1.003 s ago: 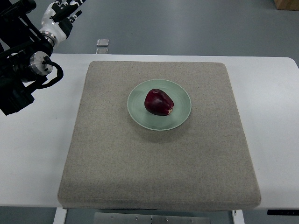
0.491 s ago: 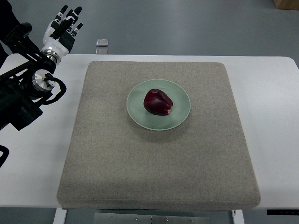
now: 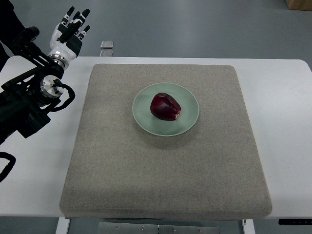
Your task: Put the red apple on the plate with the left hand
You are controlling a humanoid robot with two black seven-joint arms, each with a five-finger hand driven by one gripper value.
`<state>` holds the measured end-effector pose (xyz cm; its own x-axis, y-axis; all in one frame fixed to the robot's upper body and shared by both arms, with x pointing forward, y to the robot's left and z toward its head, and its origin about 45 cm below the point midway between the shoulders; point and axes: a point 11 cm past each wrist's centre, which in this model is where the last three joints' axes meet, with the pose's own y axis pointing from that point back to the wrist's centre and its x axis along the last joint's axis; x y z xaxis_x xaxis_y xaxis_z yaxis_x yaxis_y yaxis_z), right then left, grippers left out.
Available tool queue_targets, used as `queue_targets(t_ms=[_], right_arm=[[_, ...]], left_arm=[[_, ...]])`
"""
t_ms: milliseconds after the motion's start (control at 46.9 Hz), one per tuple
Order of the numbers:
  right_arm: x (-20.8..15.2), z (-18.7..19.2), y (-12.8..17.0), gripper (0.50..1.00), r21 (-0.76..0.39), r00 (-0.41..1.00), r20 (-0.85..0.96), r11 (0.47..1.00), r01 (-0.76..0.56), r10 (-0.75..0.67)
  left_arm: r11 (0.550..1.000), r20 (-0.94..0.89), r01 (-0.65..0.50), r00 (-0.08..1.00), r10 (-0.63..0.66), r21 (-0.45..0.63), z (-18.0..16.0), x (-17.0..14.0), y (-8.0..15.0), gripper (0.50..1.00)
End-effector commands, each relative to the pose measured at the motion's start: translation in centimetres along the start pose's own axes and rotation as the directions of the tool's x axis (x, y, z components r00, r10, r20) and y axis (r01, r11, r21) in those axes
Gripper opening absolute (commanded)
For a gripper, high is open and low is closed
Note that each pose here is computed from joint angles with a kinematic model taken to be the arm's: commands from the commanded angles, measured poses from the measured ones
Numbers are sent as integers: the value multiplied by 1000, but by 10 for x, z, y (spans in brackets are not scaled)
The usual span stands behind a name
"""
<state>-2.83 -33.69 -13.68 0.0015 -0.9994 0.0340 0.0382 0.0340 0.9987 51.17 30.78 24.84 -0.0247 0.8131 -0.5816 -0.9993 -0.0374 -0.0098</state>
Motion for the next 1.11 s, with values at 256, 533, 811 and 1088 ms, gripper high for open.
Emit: queue_targets(t_ms=[256, 533, 811, 1088], right_arm=[[0, 0, 0, 930, 1, 1000, 0, 1000, 0, 0], [0, 0, 0, 930, 1, 1000, 0, 1000, 0, 0], [0, 1, 0, 930, -1, 1000, 0, 1000, 0, 0], [-5, -3, 0, 930, 5, 1000, -3, 1000, 23, -23]], left_arm=[[1000, 0, 9, 1000, -9, 2, 0, -1, 0, 996], [1000, -1, 12, 1000, -12, 4, -2, -1, 0, 996], [1000, -1, 12, 1000, -12, 5, -2, -1, 0, 996], [1000, -4, 26, 1000, -26, 2, 0, -3, 0, 996]])
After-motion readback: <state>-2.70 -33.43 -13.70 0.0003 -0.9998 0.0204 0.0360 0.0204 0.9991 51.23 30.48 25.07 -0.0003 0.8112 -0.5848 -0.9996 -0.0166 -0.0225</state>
